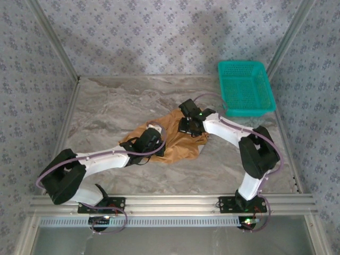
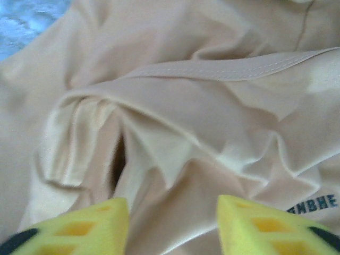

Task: Fold the inside-out t-shirt

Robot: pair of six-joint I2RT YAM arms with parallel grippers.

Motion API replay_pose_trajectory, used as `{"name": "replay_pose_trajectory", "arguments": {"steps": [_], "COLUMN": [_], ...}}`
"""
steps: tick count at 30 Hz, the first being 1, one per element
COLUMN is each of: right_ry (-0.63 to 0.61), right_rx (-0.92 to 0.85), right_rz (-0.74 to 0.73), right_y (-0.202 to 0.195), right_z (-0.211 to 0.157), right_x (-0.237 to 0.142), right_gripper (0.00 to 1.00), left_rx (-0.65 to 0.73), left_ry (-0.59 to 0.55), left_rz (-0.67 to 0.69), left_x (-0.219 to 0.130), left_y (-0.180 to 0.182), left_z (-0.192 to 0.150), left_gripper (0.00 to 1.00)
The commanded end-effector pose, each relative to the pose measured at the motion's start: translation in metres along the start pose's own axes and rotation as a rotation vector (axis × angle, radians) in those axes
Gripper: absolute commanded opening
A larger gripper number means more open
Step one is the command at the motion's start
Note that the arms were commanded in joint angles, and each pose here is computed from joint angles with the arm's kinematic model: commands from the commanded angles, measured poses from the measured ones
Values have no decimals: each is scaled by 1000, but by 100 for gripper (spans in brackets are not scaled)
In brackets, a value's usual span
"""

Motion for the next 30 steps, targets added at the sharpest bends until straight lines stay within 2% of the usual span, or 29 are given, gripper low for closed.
{"name": "replay_pose_trajectory", "arguments": {"steps": [1, 5, 8, 11, 15, 20, 23, 26, 30], "right_ry": [32, 54, 72, 80, 87, 39, 13, 29, 68], "right_rx": [-12, -29, -25, -16, -16, -66, -90, -89, -50], "right_rz": [64, 98, 95, 86, 84, 95, 104, 121, 128], "right_y": [10, 24, 27, 28, 25, 13, -1, -18, -39], "right_z": [-8, -7, -5, -1, 6, 11, -1, -29, -72], "right_x": [-6, 3, 17, 30, 29, -14, -38, -46, -34], "right_gripper": [42, 42, 39, 25, 0, 0, 0, 0, 0], "left_rx": [12, 12, 10, 10, 14, 11, -6, -23, -37], "left_ry": [-13, -10, -12, -18, -26, -41, -51, -58, -47], "left_rz": [-23, -19, -18, -15, -4, 28, 33, 27, -1], "left_x": [0, -1, -2, -4, -6, -6, -5, -4, -2], "left_y": [-6, -6, -6, -6, -6, -6, -7, -10, -13], "left_z": [4, 3, 4, 5, 6, 13, 18, 22, 20], "left_gripper": [0, 0, 0, 0, 0, 0, 0, 0, 0]}}
Point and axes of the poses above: each hand's point on the last joint's axis, 136 mm out from that joint toward the fingers, its own x axis out along the fingers, its own y axis along the line the jaws close on, z = x × y, the point moved 8 cm from there along -x, back along the fingers, and after that the axes turned 6 degrees about -x, right-handed, at the moved point
